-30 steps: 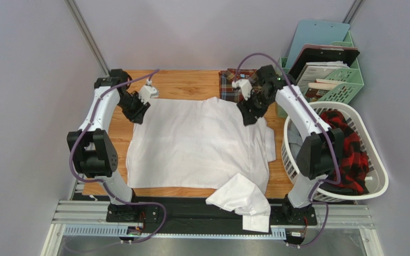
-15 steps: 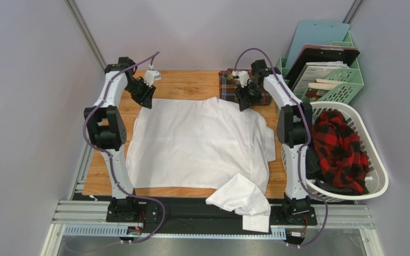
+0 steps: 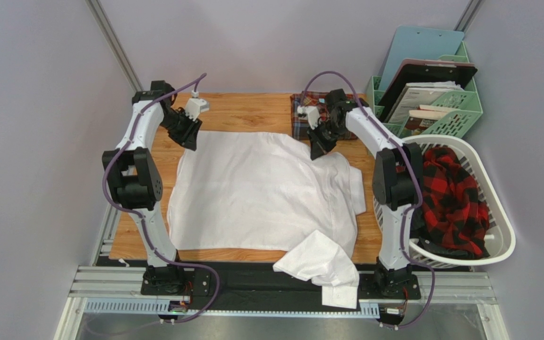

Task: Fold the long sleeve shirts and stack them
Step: Flatten the shirt out

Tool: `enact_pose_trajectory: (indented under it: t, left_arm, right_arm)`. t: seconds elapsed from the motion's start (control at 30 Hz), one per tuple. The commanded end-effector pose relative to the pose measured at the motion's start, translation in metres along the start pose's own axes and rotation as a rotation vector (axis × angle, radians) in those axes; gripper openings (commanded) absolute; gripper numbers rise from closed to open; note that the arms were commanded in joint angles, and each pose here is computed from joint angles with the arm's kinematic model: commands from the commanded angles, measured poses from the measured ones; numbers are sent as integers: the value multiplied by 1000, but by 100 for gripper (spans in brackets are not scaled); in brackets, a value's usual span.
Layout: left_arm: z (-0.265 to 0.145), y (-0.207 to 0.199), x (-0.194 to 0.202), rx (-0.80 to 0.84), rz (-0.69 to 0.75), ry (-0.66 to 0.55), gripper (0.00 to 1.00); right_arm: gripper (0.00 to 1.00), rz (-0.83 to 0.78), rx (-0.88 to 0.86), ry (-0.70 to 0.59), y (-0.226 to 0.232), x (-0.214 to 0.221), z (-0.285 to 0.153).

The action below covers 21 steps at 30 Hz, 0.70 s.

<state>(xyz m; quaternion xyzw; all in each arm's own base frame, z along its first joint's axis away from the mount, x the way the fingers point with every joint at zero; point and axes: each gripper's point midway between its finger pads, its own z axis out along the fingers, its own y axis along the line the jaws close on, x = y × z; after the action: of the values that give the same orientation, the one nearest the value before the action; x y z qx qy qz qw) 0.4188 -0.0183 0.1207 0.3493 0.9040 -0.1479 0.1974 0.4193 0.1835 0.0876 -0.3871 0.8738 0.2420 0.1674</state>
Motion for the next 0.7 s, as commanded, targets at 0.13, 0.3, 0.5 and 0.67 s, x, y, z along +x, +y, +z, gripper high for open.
enact_pose_trajectory:
  t: [0.13,0.3,0.5,0.67]
  left_arm:
    - [-34,-22,6,-53,-5,-57,43]
    - [-32,-32,23,-41,-14,-42,43]
    - [-20,-27,8,7,-62,-84,43]
    - [-16,-13,-14,17,-99,-120,43]
  right_arm:
    - [10,-403,-87,225,172,88,15]
    - [47,-345,-186,250,201,104,5]
    - [56,-121,-164,-74,160,1,-41]
    - [60,266,-119,-69,94,-12,-19]
